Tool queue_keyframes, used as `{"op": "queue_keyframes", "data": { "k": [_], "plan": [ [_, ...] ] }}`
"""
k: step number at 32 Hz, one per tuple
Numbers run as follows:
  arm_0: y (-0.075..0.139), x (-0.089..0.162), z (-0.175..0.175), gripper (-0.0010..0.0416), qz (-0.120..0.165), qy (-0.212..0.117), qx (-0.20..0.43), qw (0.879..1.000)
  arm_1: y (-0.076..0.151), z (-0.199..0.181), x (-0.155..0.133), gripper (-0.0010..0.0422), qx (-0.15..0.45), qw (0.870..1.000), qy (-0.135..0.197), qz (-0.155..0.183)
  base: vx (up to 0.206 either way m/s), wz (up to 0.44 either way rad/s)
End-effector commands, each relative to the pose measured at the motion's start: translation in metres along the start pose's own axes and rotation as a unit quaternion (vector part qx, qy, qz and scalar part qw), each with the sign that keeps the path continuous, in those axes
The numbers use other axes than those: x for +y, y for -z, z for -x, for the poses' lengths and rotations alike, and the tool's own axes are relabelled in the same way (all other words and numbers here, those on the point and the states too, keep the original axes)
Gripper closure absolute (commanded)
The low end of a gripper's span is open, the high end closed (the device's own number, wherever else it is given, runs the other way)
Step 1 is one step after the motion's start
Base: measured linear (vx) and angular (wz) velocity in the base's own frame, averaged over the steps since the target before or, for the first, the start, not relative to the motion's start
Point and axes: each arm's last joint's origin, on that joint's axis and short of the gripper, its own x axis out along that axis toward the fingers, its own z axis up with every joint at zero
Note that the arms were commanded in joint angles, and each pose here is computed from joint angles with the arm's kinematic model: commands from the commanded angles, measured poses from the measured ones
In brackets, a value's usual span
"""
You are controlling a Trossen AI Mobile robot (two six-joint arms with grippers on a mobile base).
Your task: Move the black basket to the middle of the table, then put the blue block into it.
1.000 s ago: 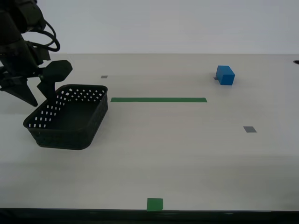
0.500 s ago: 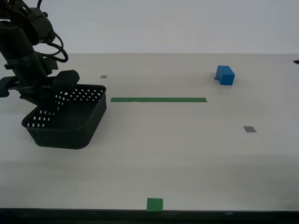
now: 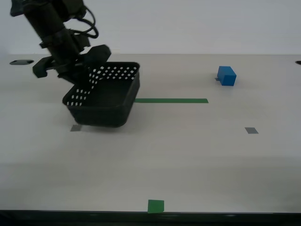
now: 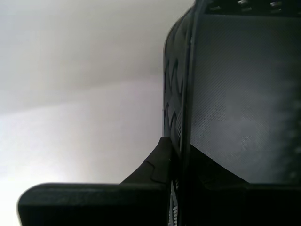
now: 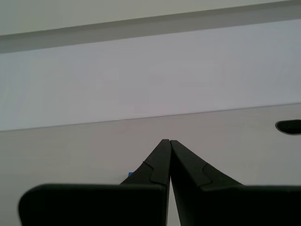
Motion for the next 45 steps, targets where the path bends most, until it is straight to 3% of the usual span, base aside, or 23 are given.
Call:
{"op": "queue_keyframes", "data": {
  "k": [1, 5, 10, 17, 24, 30, 34, 37, 40, 43, 45],
  "plan": [
    [0.0, 0.0, 0.0, 0.0406, 0.0, 0.0, 0.003, 1.0, -0.016, 0.009, -0.025, 0.0413, -0.026, 0.999, 0.015, -0.025, 0.0, 0.0],
    [0.003, 0.0, 0.0, 0.0406, 0.0, 0.001, 0.014, 1.0, -0.039, 0.017, -0.051, 0.0413, -0.04, 0.997, 0.025, -0.055, 0.0, 0.0],
    [0.003, 0.0, 0.0, 0.0405, 0.0, 0.001, 0.015, 1.0, -0.077, -0.011, -0.076, 0.0413, 0.0, 0.996, 0.022, -0.087, 0.0, 0.0],
    [0.005, 0.0, 0.0, 0.0405, 0.0, 0.002, 0.025, 1.0, -0.113, -0.04, -0.1, 0.0413, 0.03, 0.995, 0.017, -0.094, 0.0, 0.0],
    [0.006, 0.0, 0.0, 0.0405, -0.001, 0.002, 0.032, 0.999, -0.111, -0.053, -0.123, 0.0412, 0.033, 0.991, -0.01, -0.129, 0.0, 0.0],
    [0.006, 0.0, 0.0, 0.0405, -0.002, 0.002, 0.032, 0.999, -0.109, -0.054, -0.125, 0.0412, 0.036, 0.989, -0.009, -0.142, 0.0, 0.0],
    [0.006, 0.0, 0.0, 0.0405, -0.004, 0.002, 0.033, 0.999, -0.107, -0.056, -0.124, 0.0364, 0.042, 0.988, -0.01, -0.15, 0.0, 0.0],
    [0.008, 0.0, 0.0, 0.0406, -0.004, 0.002, 0.04, 0.999, -0.107, -0.056, -0.124, 0.0272, 0.042, 0.989, -0.011, -0.144, 0.0, 0.0],
    [0.009, 0.0, 0.0, 0.0405, -0.004, 0.002, 0.046, 0.999, -0.108, -0.054, -0.126, 0.0222, 0.036, 0.989, -0.009, -0.146, 0.0, 0.0],
    [0.009, 0.001, 0.0, 0.0405, -0.004, 0.002, 0.046, 0.999, -0.114, -0.042, -0.13, 0.0215, 0.017, 0.988, -0.004, -0.153, 0.0, 0.0],
    [0.009, 0.001, 0.0, 0.0406, -0.004, 0.001, 0.047, 0.999, -0.12, -0.026, -0.133, 0.0239, -0.006, 0.987, 0.001, -0.158, 0.0, 0.0]
  ]
}}
